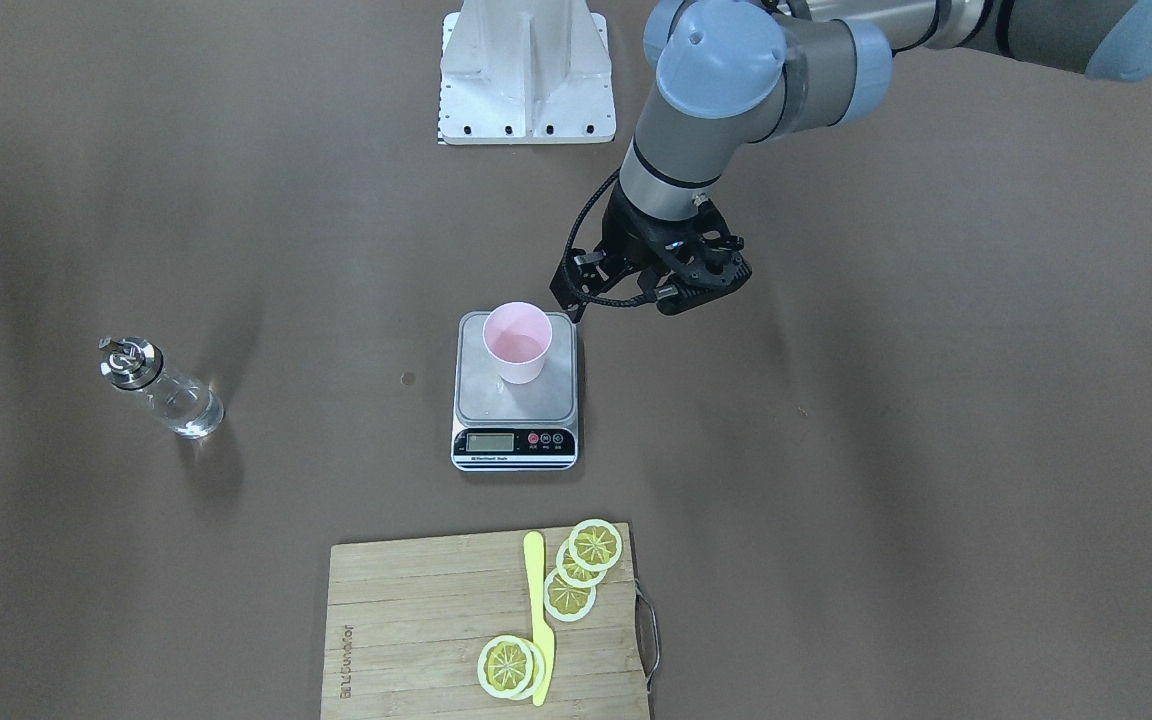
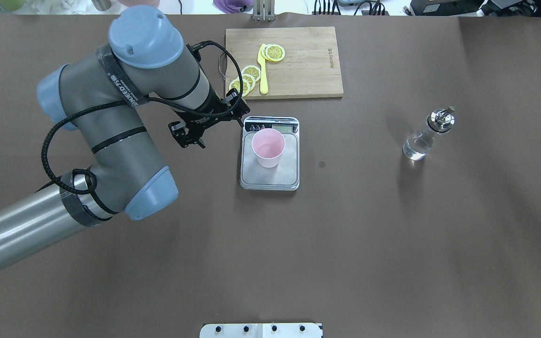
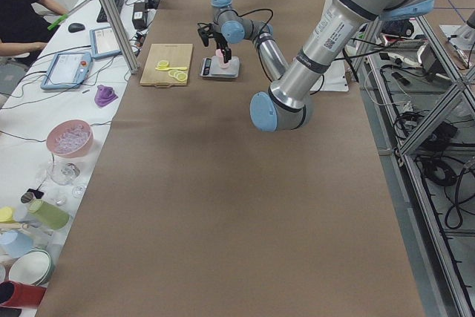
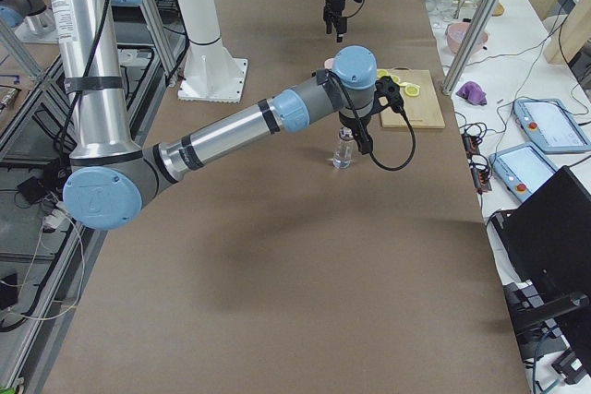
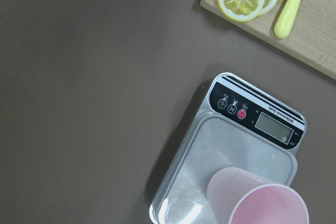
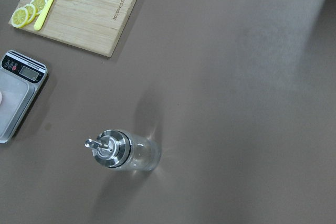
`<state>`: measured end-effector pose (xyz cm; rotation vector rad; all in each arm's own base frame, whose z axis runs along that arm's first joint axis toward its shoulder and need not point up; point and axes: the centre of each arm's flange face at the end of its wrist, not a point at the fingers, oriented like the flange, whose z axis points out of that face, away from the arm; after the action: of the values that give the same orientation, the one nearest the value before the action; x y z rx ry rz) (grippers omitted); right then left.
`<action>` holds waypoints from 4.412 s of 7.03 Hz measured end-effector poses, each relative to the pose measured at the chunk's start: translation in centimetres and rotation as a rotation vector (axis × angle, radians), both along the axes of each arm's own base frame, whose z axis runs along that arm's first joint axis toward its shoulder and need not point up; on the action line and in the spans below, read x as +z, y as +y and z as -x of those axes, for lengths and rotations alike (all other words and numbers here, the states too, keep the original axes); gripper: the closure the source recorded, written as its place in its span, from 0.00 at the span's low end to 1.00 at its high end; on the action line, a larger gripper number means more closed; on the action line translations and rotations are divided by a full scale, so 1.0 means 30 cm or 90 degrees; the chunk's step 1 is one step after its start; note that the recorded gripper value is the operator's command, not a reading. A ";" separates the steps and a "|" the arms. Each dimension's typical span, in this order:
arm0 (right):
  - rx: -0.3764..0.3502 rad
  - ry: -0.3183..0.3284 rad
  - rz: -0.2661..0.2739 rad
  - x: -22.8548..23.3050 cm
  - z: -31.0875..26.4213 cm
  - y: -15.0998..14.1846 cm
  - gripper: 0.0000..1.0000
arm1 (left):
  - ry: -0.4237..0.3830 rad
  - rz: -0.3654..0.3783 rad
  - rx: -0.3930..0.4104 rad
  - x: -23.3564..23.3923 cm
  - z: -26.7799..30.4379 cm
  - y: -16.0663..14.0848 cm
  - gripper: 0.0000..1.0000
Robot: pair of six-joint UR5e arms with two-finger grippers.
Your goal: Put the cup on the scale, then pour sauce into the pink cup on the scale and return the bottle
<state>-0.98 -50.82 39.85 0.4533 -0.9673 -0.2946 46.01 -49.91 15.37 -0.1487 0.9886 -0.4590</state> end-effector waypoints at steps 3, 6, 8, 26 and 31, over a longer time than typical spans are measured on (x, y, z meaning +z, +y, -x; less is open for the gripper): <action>0.082 0.011 -0.043 0.081 0.058 0.109 0.02 | -0.002 0.002 -0.008 0.030 0.038 -0.004 0.02; 0.135 -0.019 -0.031 0.123 0.266 0.260 0.02 | -0.010 0.008 -0.008 0.068 0.039 -0.001 0.02; 0.144 -0.026 -0.022 0.057 0.421 0.359 0.02 | -0.012 0.010 -0.007 0.081 0.036 0.004 0.02; 0.309 -0.009 -0.186 0.368 1.101 0.410 0.07 | -0.022 0.005 0.003 0.127 0.024 0.003 0.02; 0.324 0.009 -0.217 0.372 1.118 0.372 0.08 | -0.024 0.003 0.005 0.132 0.022 0.001 0.02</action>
<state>-34.52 -39.65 51.02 0.9861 -0.7574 0.0023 45.35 -49.88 19.33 -0.1480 0.9504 -0.4551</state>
